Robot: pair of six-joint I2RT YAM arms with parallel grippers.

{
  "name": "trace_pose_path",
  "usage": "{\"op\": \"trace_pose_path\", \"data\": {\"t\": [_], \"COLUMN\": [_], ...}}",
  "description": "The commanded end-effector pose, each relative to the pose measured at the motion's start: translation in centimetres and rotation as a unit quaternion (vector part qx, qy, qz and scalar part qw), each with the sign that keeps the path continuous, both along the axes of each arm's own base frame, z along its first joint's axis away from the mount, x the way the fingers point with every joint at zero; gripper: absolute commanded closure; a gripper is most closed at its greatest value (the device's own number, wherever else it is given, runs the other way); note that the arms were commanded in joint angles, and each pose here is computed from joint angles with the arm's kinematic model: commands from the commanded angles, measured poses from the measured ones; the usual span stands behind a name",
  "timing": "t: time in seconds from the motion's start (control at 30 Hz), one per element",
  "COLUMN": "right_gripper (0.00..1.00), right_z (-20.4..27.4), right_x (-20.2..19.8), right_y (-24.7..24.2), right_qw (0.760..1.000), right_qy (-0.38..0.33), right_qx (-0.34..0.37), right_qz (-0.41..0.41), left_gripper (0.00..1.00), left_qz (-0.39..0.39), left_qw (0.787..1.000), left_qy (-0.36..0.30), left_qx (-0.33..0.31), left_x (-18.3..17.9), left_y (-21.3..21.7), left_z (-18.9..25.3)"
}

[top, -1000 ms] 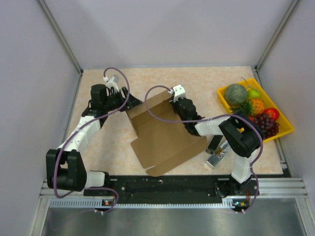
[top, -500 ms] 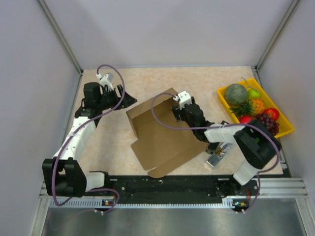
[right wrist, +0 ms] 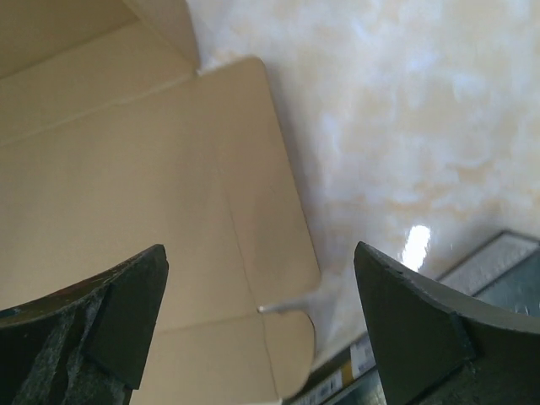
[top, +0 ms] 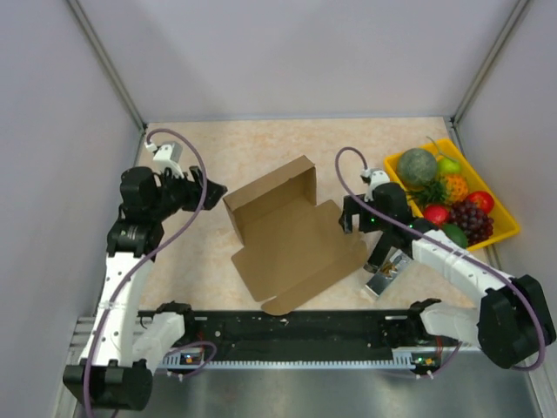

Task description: Fold the paper box

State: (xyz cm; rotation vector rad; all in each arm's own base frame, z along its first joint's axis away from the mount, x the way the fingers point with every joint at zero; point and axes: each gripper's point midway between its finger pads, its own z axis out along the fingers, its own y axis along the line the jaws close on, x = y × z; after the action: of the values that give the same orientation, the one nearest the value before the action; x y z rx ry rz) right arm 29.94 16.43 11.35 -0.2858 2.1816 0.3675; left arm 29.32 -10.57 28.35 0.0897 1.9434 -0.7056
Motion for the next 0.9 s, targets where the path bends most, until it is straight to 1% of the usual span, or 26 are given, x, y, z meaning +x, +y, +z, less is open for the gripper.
{"op": "trace_pose_path", "data": {"t": [0.0,0.07,0.13,0.17,0.2,0.23,0.3,0.33,0.37,0.4,0.43,0.47,0.53,0.57,0.6,0.63,0.67,0.7,0.73,0.77,0.8,0.83,0.87], "right_gripper": [0.09,0.09,0.09,0.12,0.14,0.16,0.20,0.20,0.20,0.21,0.21,0.21,0.21,0.22,0.23,0.23,0.25,0.26,0.25,0.25,0.24,0.24,0.24], "right_z": [-0.4,-0.8,-1.2,-2.3,-2.6,-2.7,-3.2,-3.3,-2.8,-1.7,-1.7,-2.2,-0.9,-0.5,0.1,1.0,1.3,1.2,1.4,1.2,1.1,0.1,0.8], "right_x": [-3.8,-3.4,-2.9,-2.8,-2.6,-2.2,-2.1,-2.3,-2.1,-2.1,-2.4,-2.8,-3.6,-3.6,-5.0,-6.0,-6.3,-7.9,-9.3,-10.6,-11.6,-12.6,-13.8], "right_y": [-0.5,-1.2,-1.5,-1.6,-1.6,-1.7,-1.5,-1.4,-1.0,-0.7,-0.5,-1.4,-1.5,-2.3,-2.9,-1.8,-2.5,-2.3,-1.0,0.1,1.1,1.9,3.3], "right_qw": [0.991,0.989,0.983,0.976,0.973,0.973,0.969,0.968,0.969,0.969,0.969,0.973,0.980,0.983,0.983,0.986,0.986,0.982,0.983,0.980,0.971,0.964,0.950], "right_qy": [0.113,0.126,0.154,0.188,0.199,0.206,0.220,0.222,0.211,0.198,0.195,0.198,0.177,0.162,0.166,0.156,0.146,0.166,0.168,0.192,0.220,0.241,0.264], "right_qx": [0.072,0.079,0.095,0.111,0.113,0.108,0.109,0.115,0.131,0.149,0.148,0.116,0.077,0.053,0.034,0.020,-0.001,-0.006,-0.002,0.018,0.058,0.087,0.151], "right_qz": [0.013,0.003,-0.005,-0.005,-0.005,-0.007,-0.007,-0.010,-0.007,-0.009,-0.009,-0.036,-0.040,-0.065,-0.076,-0.062,-0.085,-0.093,-0.071,-0.052,-0.070,-0.069,-0.073], "left_gripper": [0.31,0.32,0.36,0.37,0.38,0.39,0.39,0.40,0.41,0.41,0.41,0.40,0.40,0.40,0.40,0.40,0.40,0.40,0.40,0.39,0.38,0.37,0.36], "left_qz": [-0.035,-0.044,-0.056,-0.075,-0.081,-0.113,-0.130,-0.169,-0.185,-0.183,-0.203,-0.199,-0.204,-0.206,-0.206,-0.201,-0.193,-0.180,-0.144,-0.120,-0.093,-0.067,-0.013], "left_qw": [0.999,0.998,0.996,0.994,0.993,0.989,0.988,0.982,0.980,0.982,0.978,0.979,0.977,0.976,0.976,0.976,0.977,0.979,0.983,0.986,0.988,0.988,0.990], "left_qy": [-0.008,-0.002,0.017,0.023,0.032,0.037,0.038,0.036,0.026,0.007,-0.011,-0.024,-0.051,-0.060,-0.073,-0.084,-0.090,-0.097,-0.110,-0.119,-0.124,-0.138,-0.143], "left_qx": [-0.016,-0.033,-0.060,-0.071,-0.084,-0.087,-0.080,-0.074,-0.068,-0.054,-0.049,-0.044,-0.033,-0.031,-0.023,-0.018,-0.013,-0.003,0.004,0.008,0.010,0.008,0.012], "left_x": [-3.3,-4.3,-5.4,-6.1,-6.6,-7.9,-9.0,-10.8,-11.5,-11.6,-12.9,-13.0,-13.5,-13.6,-13.6,-13.6,-13.4,-13.1,-12.4,-12.0,-11.5,-11.4,-10.4], "left_y": [-1.1,-1.6,-2.4,-3.3,-3.9,-5.4,-6.7,-8.3,-8.9,-9.0,-9.5,-9.3,-8.9,-8.8,-8.6,-8.3,-8.0,-7.5,-6.5,-5.8,-5.0,-4.1,-2.5], "left_z": [0.3,0.6,0.4,0.2,0.0,-0.8,-1.5,-1.7,-1.6,-1.7,-1.6,-1.7,-1.6,-1.6,-1.5,-1.2,-1.1,-1.1,-0.5,-0.2,0.2,1.0,1.3]}}
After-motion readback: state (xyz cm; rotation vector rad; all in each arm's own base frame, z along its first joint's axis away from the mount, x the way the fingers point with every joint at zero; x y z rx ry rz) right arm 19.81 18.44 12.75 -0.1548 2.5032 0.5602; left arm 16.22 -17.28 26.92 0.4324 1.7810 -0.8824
